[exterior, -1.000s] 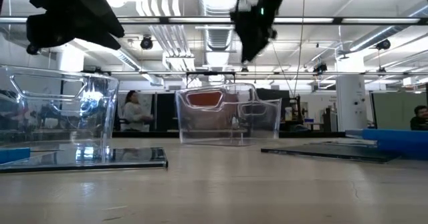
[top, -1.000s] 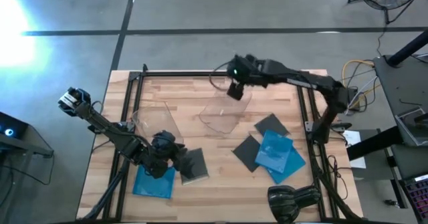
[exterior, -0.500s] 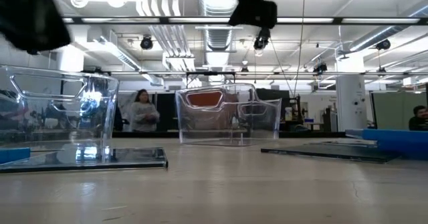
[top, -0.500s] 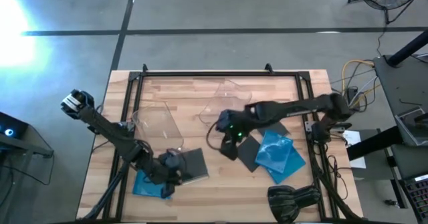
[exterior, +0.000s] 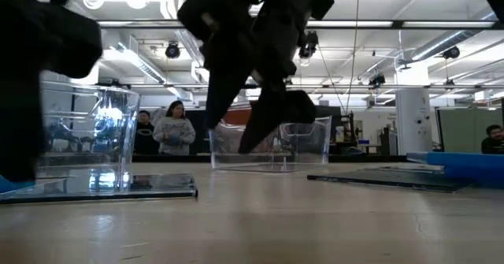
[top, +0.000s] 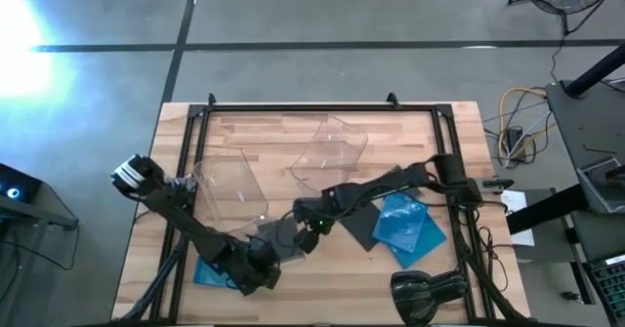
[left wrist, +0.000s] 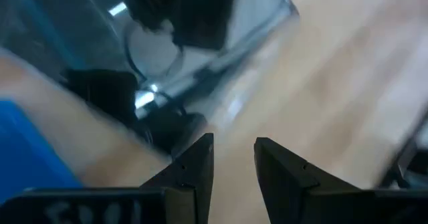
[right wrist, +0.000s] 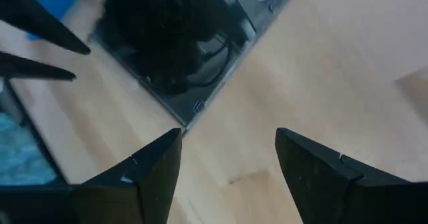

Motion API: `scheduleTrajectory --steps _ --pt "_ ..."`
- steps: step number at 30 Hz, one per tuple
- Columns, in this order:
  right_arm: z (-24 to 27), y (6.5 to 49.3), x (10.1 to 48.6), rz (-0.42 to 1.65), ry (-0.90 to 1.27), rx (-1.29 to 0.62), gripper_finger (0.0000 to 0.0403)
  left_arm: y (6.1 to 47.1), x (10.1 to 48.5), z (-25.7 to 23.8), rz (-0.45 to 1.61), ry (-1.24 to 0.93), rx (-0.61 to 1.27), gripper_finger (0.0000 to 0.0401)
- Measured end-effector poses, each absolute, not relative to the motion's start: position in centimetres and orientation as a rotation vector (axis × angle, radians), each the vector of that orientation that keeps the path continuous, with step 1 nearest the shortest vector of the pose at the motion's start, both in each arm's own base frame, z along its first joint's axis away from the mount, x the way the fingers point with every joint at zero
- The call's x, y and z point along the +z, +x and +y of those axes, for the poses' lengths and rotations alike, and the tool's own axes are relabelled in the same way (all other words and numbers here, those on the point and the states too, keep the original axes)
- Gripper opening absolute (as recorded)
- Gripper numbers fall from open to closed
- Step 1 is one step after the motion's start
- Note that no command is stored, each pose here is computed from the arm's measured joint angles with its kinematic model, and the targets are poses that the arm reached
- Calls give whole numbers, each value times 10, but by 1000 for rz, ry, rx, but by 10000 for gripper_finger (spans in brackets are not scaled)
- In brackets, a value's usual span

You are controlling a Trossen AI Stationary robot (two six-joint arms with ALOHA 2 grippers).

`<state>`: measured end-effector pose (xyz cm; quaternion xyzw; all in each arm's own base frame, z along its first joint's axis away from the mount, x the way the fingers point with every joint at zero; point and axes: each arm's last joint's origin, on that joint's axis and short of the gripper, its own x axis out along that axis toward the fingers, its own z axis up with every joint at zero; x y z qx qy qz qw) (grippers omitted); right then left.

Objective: Pick & place jewel cases by type
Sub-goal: Put the left black CD case into the right transparent bin

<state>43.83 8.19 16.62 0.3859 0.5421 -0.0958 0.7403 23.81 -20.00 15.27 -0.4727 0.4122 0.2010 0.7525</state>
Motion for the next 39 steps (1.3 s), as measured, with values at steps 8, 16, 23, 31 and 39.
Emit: scheduleTrajectory --steps 8,16,23,31,39 --pt "75 445 164 1077 567 -231 235 243 145 -216 917 -1009 438 90" --pt "73 459 177 943 324 90 235 224 142 -216 977 -1016 589 89" --pt "70 462 181 898 304 116 235 207 166 -204 1070 -864 810 86" --pt "72 459 175 977 608 -26 235 219 205 -219 903 -948 815 78" --pt "77 453 168 1041 790 -95 235 225 179 -235 949 -1161 806 78"
